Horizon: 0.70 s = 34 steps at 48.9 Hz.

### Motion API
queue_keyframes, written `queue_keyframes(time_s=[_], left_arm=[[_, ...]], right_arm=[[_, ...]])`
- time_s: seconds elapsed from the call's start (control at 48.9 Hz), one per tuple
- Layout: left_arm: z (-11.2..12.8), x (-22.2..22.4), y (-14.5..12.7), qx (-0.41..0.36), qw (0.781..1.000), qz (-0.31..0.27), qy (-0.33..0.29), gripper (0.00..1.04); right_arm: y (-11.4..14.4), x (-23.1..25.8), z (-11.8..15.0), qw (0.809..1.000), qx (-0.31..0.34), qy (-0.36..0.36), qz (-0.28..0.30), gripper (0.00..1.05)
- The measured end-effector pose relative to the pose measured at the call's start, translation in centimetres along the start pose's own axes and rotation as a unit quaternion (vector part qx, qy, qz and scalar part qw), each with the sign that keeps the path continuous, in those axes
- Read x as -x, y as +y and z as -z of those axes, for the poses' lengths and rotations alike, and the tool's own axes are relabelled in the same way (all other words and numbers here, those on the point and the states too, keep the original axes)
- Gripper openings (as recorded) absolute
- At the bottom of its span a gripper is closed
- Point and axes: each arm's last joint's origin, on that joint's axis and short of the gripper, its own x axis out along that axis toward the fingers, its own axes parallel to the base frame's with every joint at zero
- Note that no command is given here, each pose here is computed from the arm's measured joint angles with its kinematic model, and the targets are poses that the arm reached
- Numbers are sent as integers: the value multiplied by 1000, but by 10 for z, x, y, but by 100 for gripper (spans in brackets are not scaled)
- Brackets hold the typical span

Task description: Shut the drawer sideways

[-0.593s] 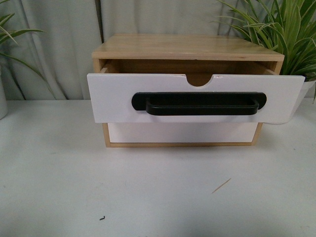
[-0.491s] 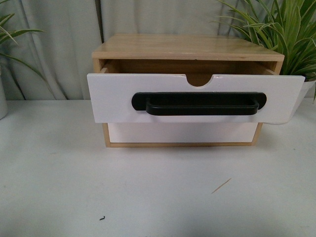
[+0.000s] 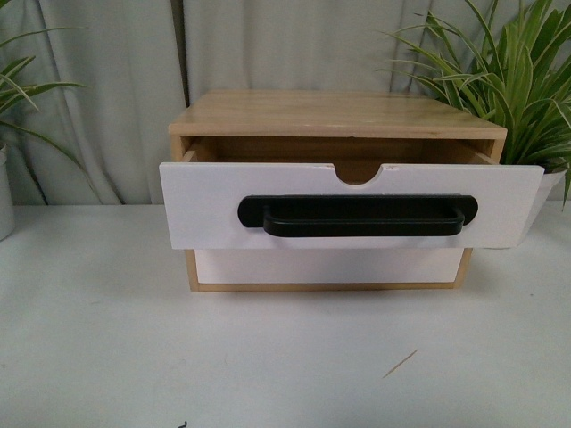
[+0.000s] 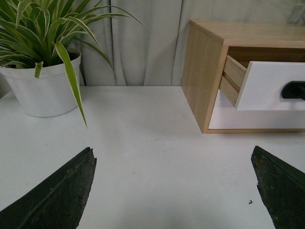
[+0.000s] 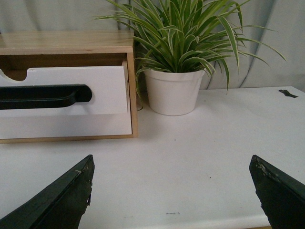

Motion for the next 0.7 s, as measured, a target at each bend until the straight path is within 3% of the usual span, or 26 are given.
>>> queue_keyframes(time_s=[0.696], left_arm=[[0,0,0,0,1000,0,0,99]], right_arm=[[0,0,0,1000,0,0,0,96]])
